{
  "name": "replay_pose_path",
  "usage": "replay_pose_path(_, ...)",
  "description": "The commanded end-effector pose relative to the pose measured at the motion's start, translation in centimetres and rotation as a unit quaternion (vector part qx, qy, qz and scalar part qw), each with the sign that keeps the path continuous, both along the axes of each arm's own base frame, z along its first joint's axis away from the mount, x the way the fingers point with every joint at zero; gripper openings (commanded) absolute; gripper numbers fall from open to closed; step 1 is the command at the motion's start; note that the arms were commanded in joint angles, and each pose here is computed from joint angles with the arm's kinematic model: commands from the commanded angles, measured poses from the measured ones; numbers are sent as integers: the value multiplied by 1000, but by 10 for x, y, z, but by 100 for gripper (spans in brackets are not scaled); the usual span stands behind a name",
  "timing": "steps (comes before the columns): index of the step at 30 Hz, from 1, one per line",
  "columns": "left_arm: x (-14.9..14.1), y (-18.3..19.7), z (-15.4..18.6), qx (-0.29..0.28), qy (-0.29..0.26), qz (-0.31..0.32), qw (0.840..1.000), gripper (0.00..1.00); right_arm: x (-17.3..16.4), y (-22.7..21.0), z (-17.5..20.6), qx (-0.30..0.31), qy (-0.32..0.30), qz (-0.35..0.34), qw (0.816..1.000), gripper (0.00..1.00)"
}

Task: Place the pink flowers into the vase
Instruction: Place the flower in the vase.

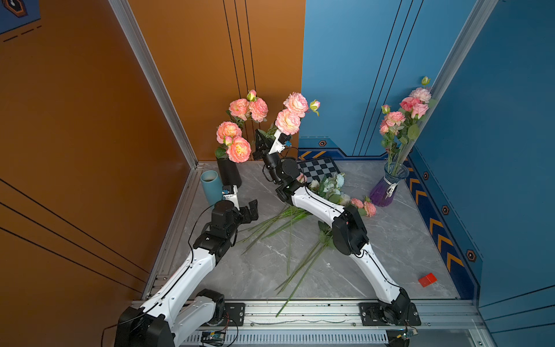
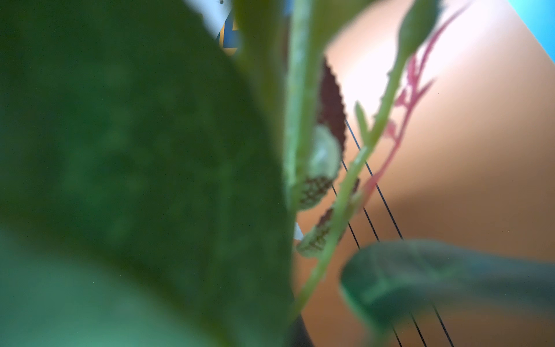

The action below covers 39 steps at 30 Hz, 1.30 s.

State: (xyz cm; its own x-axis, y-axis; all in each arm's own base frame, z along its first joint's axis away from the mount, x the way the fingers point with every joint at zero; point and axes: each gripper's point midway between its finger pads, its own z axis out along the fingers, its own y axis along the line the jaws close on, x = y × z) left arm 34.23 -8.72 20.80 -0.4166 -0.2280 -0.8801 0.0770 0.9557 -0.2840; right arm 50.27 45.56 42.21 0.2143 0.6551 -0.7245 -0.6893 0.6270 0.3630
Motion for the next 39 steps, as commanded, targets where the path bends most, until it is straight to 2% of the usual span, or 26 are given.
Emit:
replay_pose_path(1, 0, 2, 5, 12, -5, 6, 1000, 99, 2, 12, -19, -29, 22, 21, 999, 0)
replay_pose_path(10, 0, 4, 3, 13, -1, 12, 1000, 99, -1, 15, 0, -17, 4, 29, 999, 2)
replay_pose_path(23, 0, 3, 3, 15, -2, 9, 1000, 99, 6, 30, -14, -15, 10, 37, 999, 5)
replay_pose_path(39, 1, -1, 4, 15, -5, 4, 1000, 99, 2, 24, 4, 2, -7, 29, 1000, 11)
